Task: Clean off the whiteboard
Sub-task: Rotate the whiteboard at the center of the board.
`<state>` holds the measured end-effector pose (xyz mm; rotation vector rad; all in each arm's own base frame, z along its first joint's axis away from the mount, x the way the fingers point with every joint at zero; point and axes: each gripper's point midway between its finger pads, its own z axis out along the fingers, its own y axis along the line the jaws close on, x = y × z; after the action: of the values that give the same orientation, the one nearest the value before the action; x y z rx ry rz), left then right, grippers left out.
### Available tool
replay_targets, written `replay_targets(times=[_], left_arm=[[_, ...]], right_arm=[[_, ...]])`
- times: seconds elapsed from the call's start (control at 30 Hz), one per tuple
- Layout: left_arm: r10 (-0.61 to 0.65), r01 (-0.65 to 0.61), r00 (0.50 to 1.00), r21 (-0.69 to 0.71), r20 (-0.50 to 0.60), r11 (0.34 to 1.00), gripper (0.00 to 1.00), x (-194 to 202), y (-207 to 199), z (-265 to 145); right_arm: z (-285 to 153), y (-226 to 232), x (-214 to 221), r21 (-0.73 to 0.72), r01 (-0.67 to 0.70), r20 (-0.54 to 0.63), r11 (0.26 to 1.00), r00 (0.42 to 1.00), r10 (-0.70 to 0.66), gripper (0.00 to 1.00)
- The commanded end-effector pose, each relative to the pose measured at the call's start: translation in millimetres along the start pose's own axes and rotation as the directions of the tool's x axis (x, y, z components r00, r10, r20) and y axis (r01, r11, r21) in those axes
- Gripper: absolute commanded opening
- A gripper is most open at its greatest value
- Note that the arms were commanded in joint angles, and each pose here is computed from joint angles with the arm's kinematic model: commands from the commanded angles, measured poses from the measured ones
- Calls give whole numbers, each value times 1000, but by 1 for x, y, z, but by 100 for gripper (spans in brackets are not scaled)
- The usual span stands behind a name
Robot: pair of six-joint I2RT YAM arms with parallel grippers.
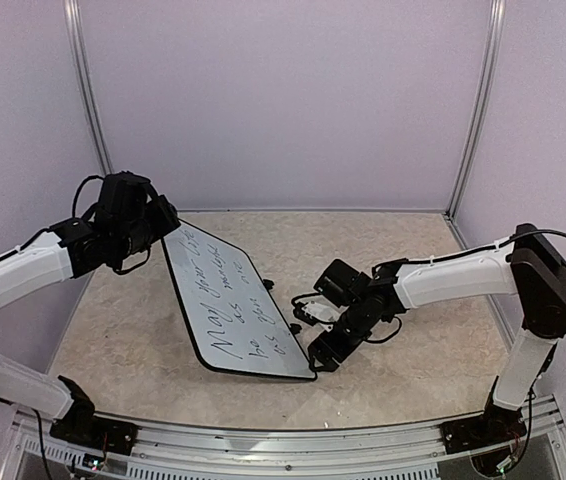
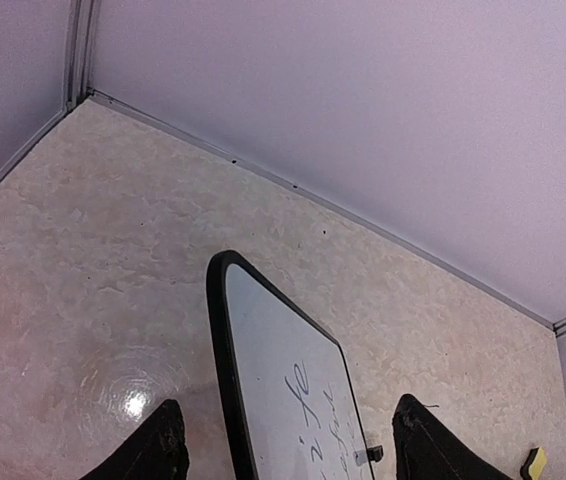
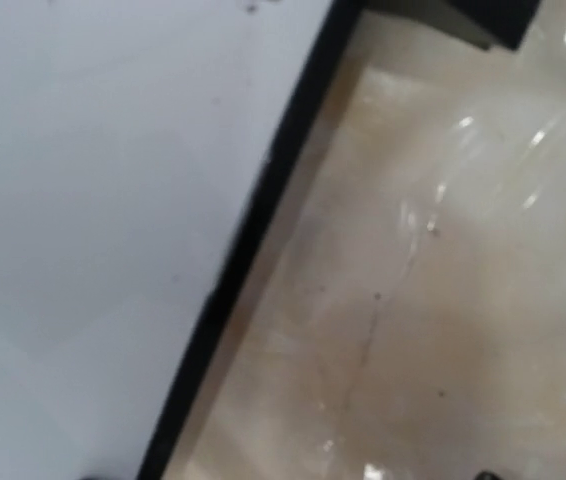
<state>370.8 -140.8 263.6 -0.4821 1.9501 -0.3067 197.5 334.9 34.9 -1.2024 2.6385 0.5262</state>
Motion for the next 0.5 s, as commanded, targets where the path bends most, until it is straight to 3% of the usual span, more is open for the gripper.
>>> replay_targets(times=[0.0,0.27,0.47], left_arm=[[-22,21,999,43,24,999,68,-14,-3,-13],[-36,34,999,76,18,996,74,-18,-5,-23],[-56,56,998,71,-1,996,89,-14,-1,-27]], right_arm=[[-4,-3,-3,49,15,-14,999,1000,-15,80],[-34,-22,-17,90,84,7,992,996,-85,86],[-47,-42,-36,89,226,61,970,971,-232,86]])
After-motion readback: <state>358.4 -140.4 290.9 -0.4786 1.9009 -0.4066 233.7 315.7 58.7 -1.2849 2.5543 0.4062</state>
